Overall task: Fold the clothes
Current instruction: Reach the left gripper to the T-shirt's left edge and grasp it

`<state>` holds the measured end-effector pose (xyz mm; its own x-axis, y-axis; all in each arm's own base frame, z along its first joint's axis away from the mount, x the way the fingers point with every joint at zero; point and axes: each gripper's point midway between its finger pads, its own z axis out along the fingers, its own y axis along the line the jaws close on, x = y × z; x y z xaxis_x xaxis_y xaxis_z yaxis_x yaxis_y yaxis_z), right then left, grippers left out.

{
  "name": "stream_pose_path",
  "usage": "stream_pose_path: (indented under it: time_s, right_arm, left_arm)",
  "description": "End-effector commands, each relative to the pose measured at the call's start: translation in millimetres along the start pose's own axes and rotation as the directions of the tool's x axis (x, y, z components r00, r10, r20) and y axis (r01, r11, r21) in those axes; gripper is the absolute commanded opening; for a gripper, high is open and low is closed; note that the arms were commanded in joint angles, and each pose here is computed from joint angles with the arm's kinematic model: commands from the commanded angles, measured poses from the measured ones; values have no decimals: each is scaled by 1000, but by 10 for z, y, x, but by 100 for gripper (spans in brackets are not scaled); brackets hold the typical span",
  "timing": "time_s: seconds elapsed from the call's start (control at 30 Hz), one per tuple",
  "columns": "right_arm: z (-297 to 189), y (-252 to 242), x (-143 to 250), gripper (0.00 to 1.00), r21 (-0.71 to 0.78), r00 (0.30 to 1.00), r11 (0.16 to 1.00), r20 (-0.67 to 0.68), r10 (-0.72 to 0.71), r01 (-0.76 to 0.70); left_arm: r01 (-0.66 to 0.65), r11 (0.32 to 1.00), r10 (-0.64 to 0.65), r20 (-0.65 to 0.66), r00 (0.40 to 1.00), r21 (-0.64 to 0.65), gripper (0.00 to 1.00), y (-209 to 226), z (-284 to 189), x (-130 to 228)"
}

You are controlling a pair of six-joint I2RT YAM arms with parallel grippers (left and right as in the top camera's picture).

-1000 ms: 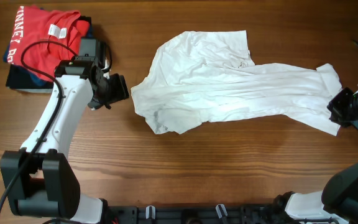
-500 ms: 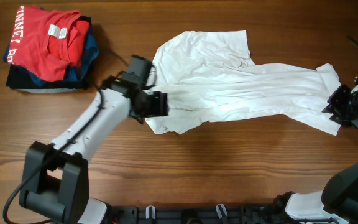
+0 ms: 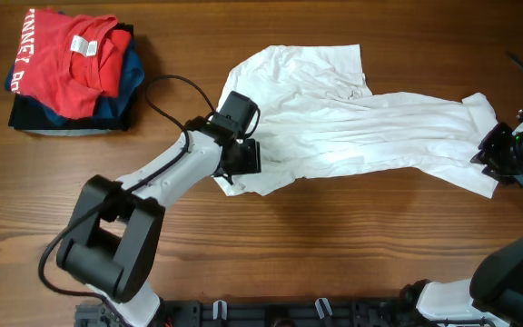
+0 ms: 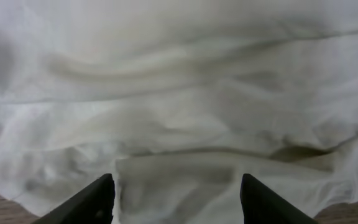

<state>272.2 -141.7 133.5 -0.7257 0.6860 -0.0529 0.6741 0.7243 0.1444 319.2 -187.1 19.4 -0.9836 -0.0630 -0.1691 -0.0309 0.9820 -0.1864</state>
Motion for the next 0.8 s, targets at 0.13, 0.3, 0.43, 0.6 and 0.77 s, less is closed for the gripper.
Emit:
stream_pose_path:
  time_s: [0.13,0.3,0.43,0.6,0.77]
  right_arm:
    - [11,27,2,31,-16,1000,1000,-1,-20,20]
    - [11,28,33,26,-18,1000,1000,-14,-18,18]
    - [-14,28,118,17,-21,999,1000,-41,-15,14]
    - [-212,112,217,16,-72,1000,997,-9,-24,23]
    - [-510,122,352,20,-85,997,996,69,-35,41]
  left_arm:
    - [59,998,-59,-9,998,4,30,9,67,5]
    - [77,997,-77,-21,997,-4,4,61,7,-4]
    - [145,989,-145,-4,989,-14,4,213,-493,-198]
    - [189,979,-199,161,967,73,4,295,-1356,-538]
    - [176,973,-212,281,936,146,4,292,-1861,-575]
